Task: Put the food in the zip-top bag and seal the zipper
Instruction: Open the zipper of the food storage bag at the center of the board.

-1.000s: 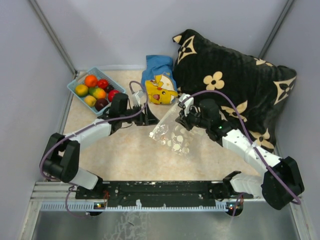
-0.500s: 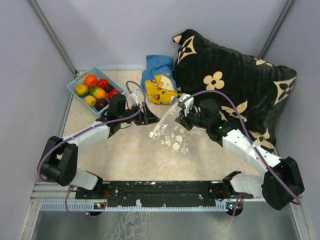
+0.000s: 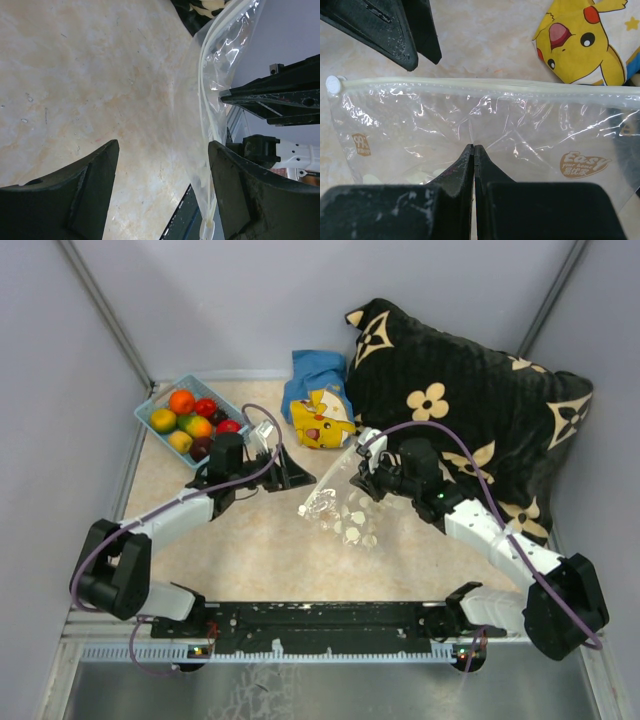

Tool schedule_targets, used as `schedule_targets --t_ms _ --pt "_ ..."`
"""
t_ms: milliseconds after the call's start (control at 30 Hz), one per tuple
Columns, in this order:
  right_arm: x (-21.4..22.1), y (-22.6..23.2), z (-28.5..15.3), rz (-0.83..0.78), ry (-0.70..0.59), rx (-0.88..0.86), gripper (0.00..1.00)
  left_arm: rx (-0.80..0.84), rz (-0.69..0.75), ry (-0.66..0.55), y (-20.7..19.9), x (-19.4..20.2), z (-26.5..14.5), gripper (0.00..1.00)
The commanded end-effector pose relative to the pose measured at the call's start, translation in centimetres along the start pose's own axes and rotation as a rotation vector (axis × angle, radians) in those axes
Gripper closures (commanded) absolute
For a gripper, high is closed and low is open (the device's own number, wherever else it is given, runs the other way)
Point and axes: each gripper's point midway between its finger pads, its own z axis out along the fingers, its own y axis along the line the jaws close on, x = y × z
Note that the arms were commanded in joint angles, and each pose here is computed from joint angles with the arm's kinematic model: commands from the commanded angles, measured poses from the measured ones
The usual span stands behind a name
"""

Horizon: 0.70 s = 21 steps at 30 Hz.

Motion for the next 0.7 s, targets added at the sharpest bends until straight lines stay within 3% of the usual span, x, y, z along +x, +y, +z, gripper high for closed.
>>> schedule_targets --t_ms 0,333,667 --pt "-2.4 0.3 -0.3 -0.049 -0.084 -0.007 1.00 0.084 0.008 0.021 -1.3 0.0 0.0 0.22" --pt "-2.6 0.3 -0.3 -0.048 -0.091 -0.008 1.00 0.104 -0.006 0.060 -0.9 1.0 0.4 0.22" --pt "-2.7 0.4 -0.4 -0.046 -0.096 -0.012 1.00 0.084 -0.020 0.061 -0.4 1.2 0.5 0.31"
